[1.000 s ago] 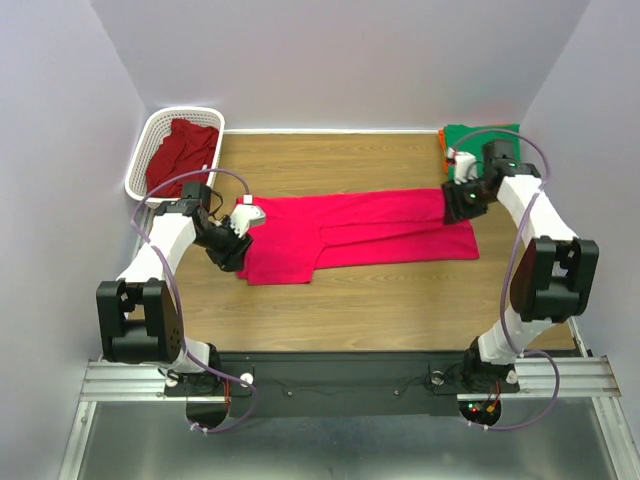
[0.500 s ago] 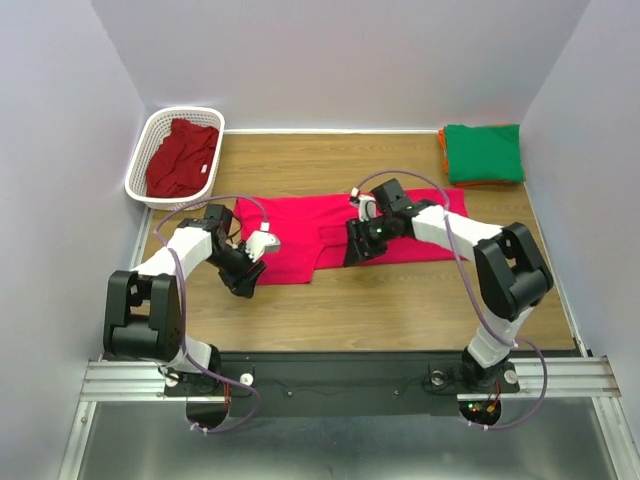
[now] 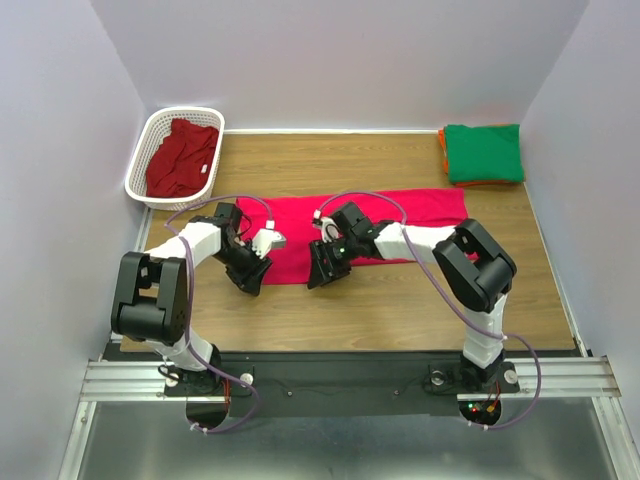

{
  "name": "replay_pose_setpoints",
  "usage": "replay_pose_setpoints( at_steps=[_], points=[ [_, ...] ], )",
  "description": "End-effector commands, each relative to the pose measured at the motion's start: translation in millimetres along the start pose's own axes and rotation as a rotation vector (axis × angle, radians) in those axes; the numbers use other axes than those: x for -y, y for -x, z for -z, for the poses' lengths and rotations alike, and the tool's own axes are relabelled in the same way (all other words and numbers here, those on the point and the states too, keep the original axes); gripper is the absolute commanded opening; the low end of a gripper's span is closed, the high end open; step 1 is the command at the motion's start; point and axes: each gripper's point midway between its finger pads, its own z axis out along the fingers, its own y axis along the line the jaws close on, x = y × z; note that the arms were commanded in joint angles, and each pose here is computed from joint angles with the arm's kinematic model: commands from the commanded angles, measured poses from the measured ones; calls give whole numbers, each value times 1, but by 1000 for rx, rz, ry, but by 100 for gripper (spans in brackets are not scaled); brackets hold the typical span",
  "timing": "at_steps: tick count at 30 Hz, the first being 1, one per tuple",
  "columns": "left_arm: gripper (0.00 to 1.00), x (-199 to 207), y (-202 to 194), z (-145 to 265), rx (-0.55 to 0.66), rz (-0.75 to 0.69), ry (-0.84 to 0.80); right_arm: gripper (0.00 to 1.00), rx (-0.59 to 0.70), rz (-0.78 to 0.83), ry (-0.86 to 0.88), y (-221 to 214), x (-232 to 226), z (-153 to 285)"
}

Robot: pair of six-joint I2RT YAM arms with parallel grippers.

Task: Fold and stack the t-shirts
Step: Fold the tshirt

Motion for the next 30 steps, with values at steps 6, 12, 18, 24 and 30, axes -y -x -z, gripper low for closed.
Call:
replay_pose_setpoints(
  at_steps=[6,12,18,24,30],
  points=[
    [36,-2,12,-10,24,-14,-20,53,54,-4,16,29,-4,-22],
    [16,-1,13,-8,29,-14,-17,23,43,-13,40,33,-8,-27],
    [0,3,20,7,68,-19,10,1,90,22,59,46,-25,-10],
    [29,-7,9,19,29,43,79,1,93,32,69,48,-29,-8],
    [48,-15,-4,16,-14,73,116,1,88,28,65,45,-27,-8]
  ],
)
